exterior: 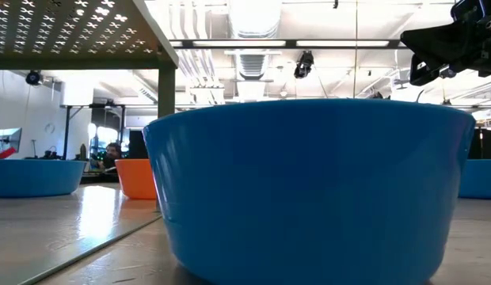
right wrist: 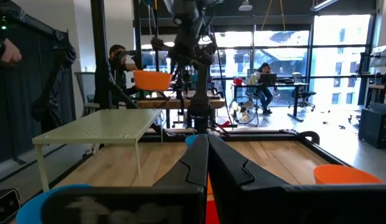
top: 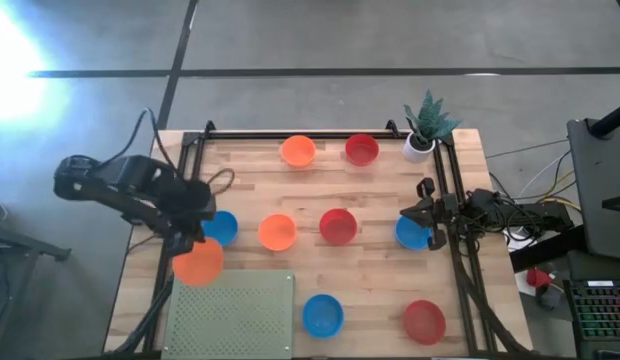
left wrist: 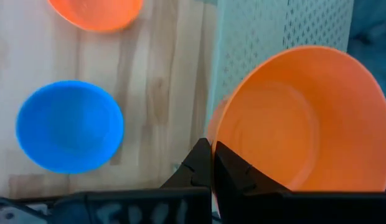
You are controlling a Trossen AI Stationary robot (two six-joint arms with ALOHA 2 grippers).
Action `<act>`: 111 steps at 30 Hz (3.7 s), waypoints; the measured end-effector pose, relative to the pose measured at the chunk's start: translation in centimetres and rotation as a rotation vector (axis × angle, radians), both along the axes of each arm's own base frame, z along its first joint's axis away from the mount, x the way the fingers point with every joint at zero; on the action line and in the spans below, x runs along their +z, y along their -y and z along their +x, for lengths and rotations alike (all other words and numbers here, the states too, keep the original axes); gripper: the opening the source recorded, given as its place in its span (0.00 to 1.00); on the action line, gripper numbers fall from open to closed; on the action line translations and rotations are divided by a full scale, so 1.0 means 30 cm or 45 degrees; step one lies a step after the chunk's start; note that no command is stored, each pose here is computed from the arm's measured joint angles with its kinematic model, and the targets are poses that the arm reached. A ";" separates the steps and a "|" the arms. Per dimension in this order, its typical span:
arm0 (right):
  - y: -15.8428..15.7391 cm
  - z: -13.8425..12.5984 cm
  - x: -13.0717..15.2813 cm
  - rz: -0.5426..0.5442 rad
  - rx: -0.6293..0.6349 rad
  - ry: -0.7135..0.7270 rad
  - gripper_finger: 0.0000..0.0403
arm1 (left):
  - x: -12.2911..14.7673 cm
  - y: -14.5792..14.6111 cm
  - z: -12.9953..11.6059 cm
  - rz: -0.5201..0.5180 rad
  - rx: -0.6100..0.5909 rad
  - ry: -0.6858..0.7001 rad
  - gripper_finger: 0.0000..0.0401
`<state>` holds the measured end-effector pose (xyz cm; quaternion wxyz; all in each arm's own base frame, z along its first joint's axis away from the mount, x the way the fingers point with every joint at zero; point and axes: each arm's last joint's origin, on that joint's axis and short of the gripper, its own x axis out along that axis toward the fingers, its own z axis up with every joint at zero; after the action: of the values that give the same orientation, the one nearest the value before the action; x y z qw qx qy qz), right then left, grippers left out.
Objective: Pick & Place Mini bowls
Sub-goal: Put the top left orange bowl on the shelf, then put the top left blue bowl on the shelf
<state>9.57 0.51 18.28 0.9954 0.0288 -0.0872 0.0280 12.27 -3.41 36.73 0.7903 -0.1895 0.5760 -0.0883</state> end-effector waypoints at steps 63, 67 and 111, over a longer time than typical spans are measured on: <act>0.000 0.000 0.000 -0.005 0.002 0.000 0.02 | -0.184 0.442 -0.001 0.132 -0.019 -0.409 0.00; 0.000 0.000 0.000 -0.002 0.003 0.000 0.02 | -0.184 0.442 -0.001 0.128 0.000 -0.415 0.00; 0.000 0.000 0.000 -0.001 0.001 0.000 0.02 | -0.102 0.398 -0.046 -0.069 0.047 -0.460 0.21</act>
<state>9.57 0.51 18.28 0.9954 0.0285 -0.0870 0.0283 10.88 -15.34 33.68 0.6700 -0.2339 0.7025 -0.0538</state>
